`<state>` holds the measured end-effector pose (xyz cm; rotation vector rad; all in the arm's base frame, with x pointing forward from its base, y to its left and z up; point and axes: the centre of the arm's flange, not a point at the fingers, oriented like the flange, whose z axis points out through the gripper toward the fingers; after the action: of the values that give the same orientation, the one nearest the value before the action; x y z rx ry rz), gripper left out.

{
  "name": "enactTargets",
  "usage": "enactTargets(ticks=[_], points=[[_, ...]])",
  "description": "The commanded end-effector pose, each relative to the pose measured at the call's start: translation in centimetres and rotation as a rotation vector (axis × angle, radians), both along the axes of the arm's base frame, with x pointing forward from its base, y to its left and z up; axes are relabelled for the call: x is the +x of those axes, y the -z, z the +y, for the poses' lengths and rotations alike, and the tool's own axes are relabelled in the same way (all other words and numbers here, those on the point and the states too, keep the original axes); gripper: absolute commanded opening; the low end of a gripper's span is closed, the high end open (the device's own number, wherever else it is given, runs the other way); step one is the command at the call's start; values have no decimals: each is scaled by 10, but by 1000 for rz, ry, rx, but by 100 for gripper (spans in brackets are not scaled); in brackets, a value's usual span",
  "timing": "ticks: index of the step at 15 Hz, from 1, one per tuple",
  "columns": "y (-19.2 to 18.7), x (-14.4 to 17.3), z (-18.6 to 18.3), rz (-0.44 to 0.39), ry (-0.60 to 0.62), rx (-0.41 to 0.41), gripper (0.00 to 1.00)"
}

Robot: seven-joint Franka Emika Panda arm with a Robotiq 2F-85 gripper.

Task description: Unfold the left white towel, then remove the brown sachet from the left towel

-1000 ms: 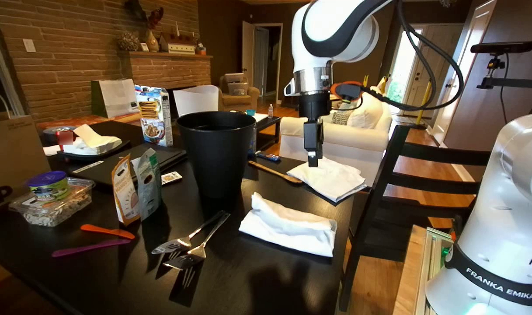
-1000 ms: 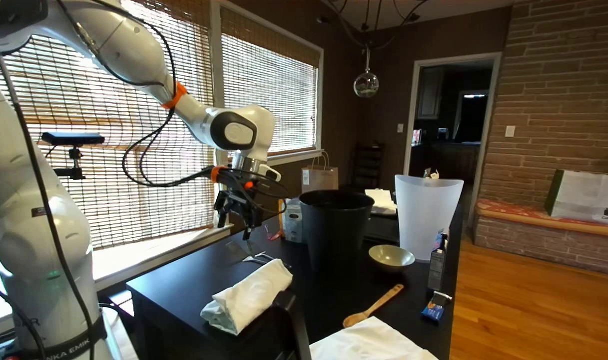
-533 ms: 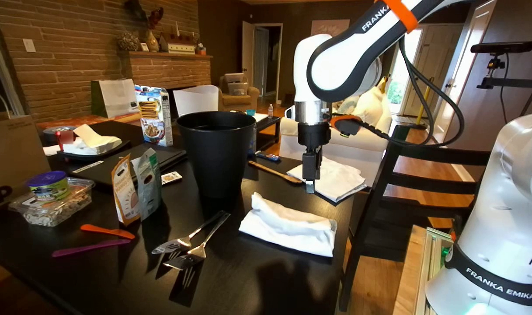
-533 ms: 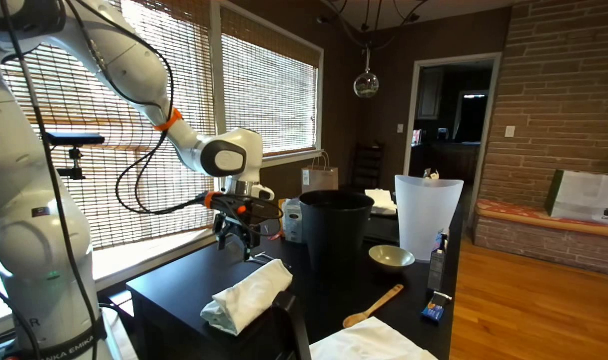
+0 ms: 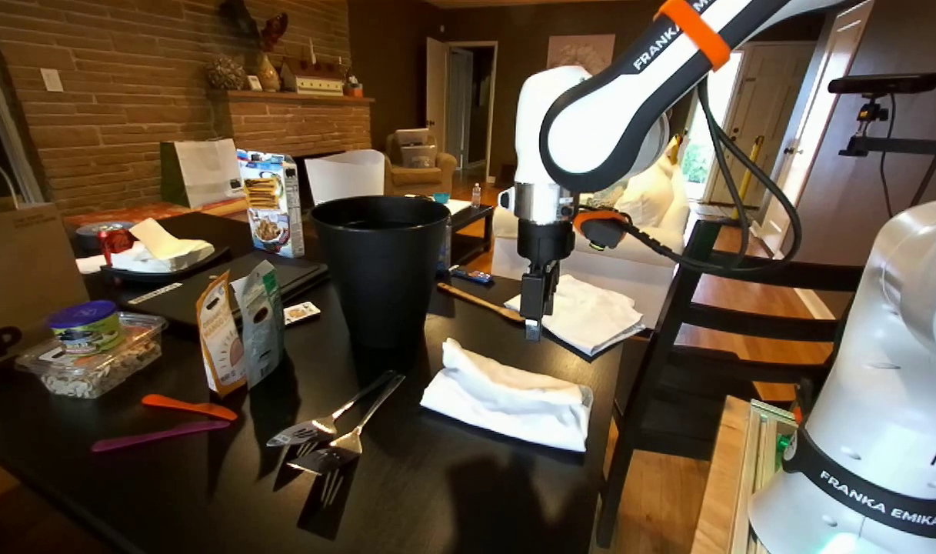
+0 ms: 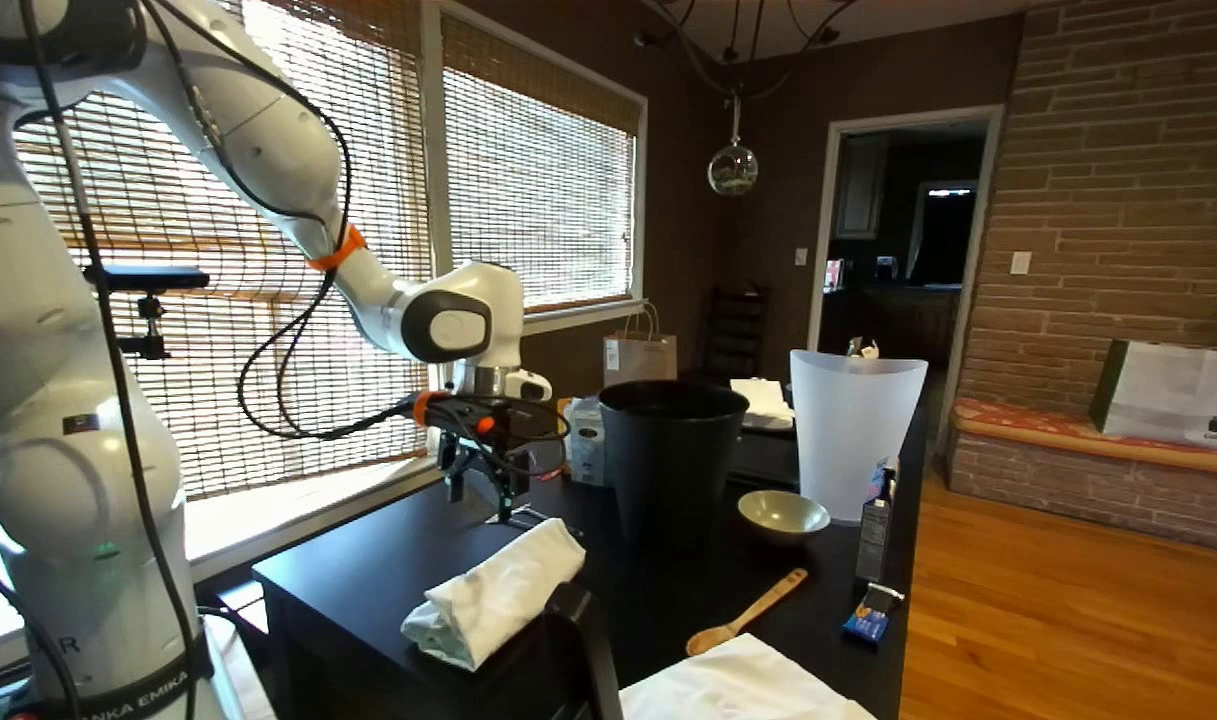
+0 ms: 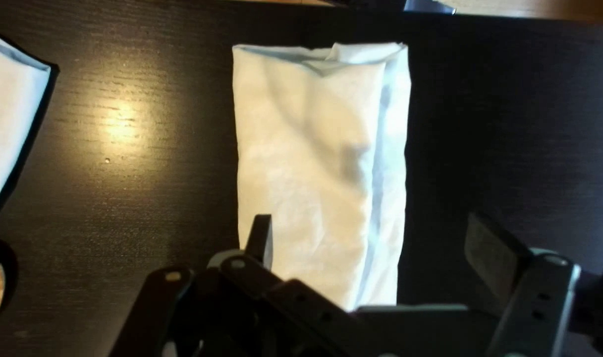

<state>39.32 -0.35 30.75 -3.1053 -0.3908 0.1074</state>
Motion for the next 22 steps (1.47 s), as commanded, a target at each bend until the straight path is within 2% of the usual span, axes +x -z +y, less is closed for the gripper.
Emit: enactTargets(ticks=[1,4,8,21,22], points=[[30,4,7,-95,20,-76,100],[48,4,15,-142,22,-102,100],[67,6,24,-163,7,-126,100],[121,-3,42,-110,-60,-216,100],[123,-3,43,-108,-61,-220,81]])
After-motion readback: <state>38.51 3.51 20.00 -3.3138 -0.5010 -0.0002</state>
